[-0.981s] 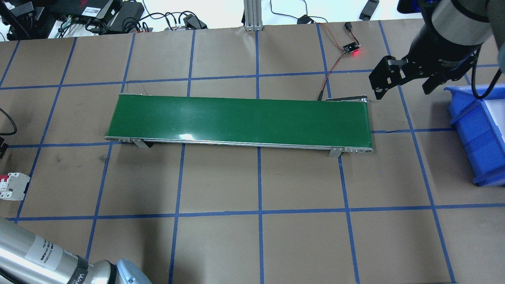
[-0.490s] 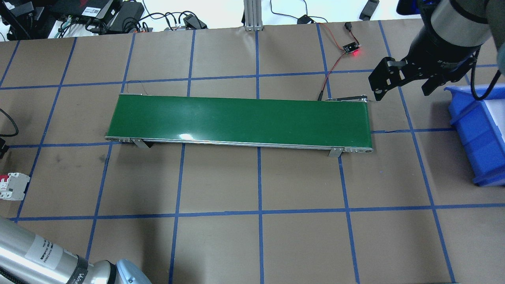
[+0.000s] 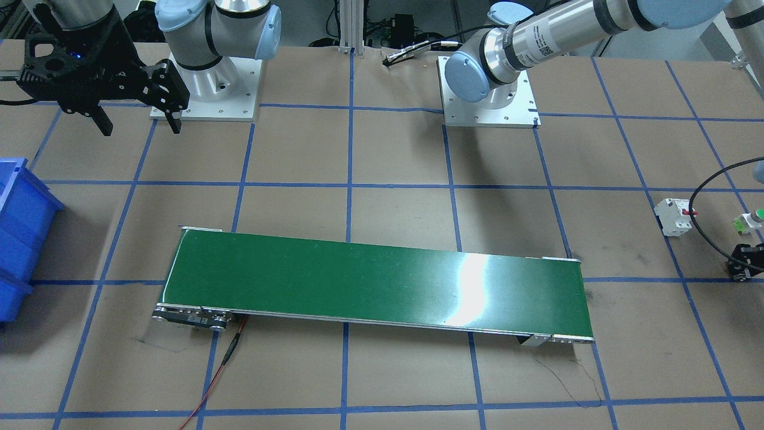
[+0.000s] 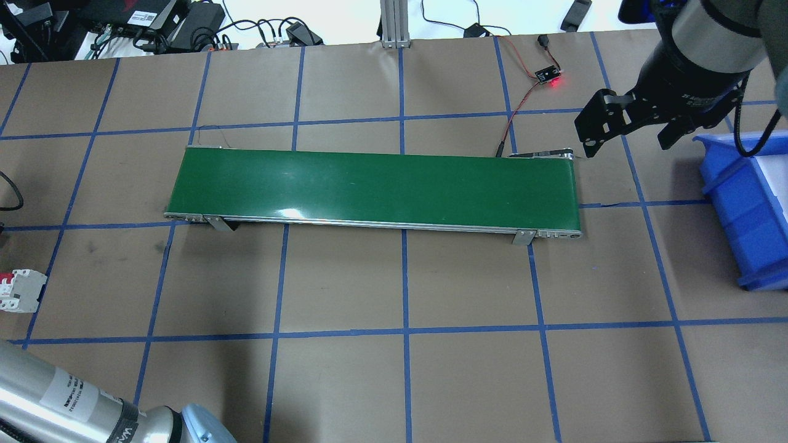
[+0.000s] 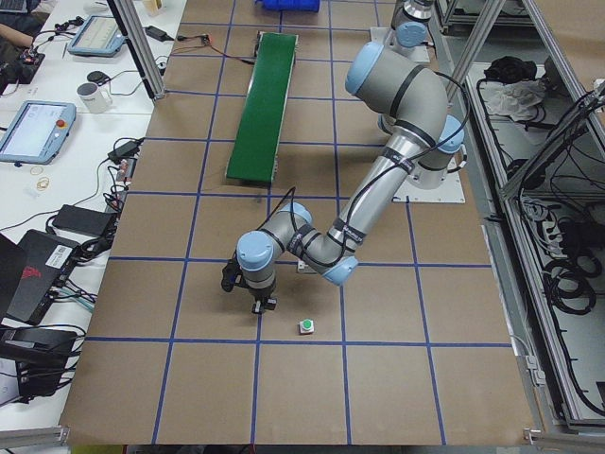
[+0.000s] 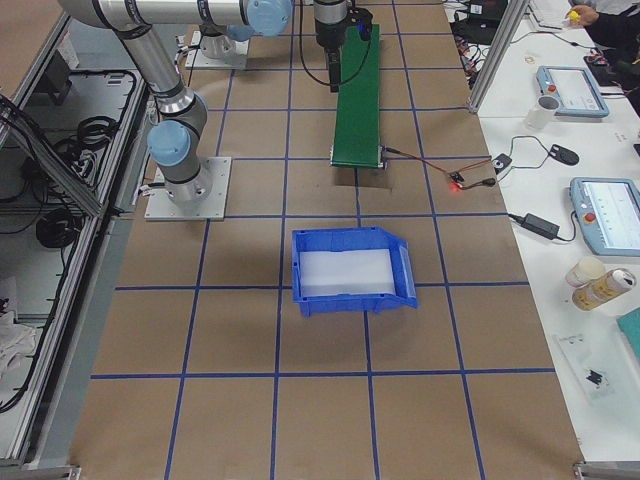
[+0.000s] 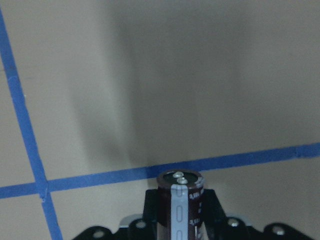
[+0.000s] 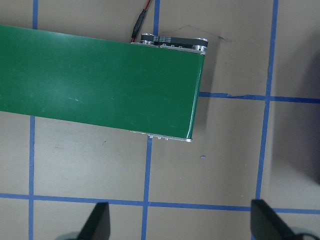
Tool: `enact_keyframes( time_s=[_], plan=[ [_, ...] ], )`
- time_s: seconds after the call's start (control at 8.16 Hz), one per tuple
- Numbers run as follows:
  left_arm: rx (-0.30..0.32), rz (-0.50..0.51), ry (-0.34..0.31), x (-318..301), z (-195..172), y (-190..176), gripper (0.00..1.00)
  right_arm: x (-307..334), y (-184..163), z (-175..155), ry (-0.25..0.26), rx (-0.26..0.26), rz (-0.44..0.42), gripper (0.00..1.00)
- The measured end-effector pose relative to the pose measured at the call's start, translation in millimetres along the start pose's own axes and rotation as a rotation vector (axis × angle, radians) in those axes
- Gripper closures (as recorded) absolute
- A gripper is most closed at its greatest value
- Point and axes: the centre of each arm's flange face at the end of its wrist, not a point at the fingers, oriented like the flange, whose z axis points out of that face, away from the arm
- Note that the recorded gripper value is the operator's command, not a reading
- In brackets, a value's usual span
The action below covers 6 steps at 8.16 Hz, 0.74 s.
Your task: Move capacitor from left to right
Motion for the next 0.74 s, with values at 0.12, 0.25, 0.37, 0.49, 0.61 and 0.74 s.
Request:
enact_keyframes(
  time_s=[0.12, 0.25, 0.37, 0.49, 0.61, 0.74],
  plan=[
    [-0.003, -0.015, 0.006, 5, -22, 2, 1.0, 0, 0, 0, -0.001, 0.001, 0.001, 0.0],
    [-0.012, -0.05, 0.023, 20, -62, 2, 1.0, 0, 0, 0, -0.002, 0.001, 0.001, 0.0],
    [-0.021, -0.075, 0.034, 51, -107, -8, 1.0, -1, 0, 0, -0.002, 0.002, 0.002, 0.0],
    [-0.025, -0.08, 0.025, 94, -146, -27, 1.0, -1, 0, 0, -0.003, 0.001, 0.002, 0.0],
    [-0.031, -0.072, 0.003, 140, -176, -49, 1.0, -1, 0, 0, -0.003, 0.001, 0.002, 0.0],
    [-0.035, -0.07, -0.01, 183, -194, -69, 1.0, -1, 0, 0, -0.003, 0.001, 0.002, 0.0]
  ],
)
